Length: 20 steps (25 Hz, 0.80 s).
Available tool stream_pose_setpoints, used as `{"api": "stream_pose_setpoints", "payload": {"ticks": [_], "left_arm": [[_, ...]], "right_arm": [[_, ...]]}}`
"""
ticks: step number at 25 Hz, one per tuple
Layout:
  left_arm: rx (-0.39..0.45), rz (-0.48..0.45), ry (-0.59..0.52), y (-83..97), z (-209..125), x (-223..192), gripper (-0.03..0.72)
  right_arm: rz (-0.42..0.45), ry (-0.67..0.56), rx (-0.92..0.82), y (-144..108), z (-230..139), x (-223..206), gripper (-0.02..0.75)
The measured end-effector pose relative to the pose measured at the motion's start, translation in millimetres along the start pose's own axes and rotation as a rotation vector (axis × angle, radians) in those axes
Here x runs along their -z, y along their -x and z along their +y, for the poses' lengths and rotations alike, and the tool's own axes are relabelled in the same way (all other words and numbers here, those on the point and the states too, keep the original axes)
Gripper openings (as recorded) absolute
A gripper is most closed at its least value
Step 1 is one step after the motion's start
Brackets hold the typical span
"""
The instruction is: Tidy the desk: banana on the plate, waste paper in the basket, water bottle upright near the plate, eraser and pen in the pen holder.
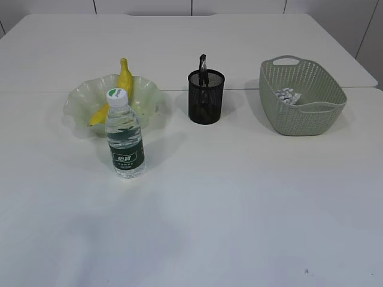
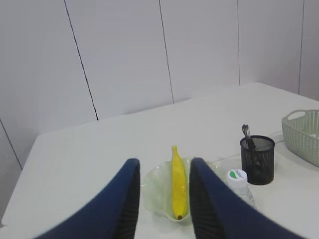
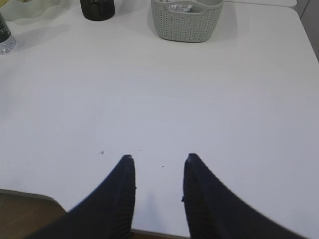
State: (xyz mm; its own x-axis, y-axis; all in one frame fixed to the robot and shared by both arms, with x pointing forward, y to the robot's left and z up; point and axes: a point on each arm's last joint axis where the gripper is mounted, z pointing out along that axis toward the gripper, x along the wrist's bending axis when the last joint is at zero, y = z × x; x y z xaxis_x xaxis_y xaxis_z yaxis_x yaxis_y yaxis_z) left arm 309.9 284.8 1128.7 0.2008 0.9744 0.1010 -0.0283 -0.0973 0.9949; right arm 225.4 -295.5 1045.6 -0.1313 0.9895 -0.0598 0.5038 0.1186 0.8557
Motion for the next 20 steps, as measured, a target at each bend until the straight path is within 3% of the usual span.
{"api": "stream_pose_setpoints", "payload": {"ticks": [9, 15, 20], "left_arm": [[-0.022, -0.054, -0.113, 7.9, -12.5, 21.8, 0.236], [-0.049, -0.001, -0.149, 8.1, -17.5, 33.9, 0.236], [-0.029, -0.014, -0.195, 11.4, -23.2, 41.7, 0.236]], "right_arm": [[0.0, 0.0, 0.0, 0.0, 0.0, 0.0, 0.246], [0.0, 0.0, 0.0, 0.0, 0.0, 0.0, 0.246], [0.0, 0.0, 0.0, 0.0, 0.0, 0.0, 0.246]]}}
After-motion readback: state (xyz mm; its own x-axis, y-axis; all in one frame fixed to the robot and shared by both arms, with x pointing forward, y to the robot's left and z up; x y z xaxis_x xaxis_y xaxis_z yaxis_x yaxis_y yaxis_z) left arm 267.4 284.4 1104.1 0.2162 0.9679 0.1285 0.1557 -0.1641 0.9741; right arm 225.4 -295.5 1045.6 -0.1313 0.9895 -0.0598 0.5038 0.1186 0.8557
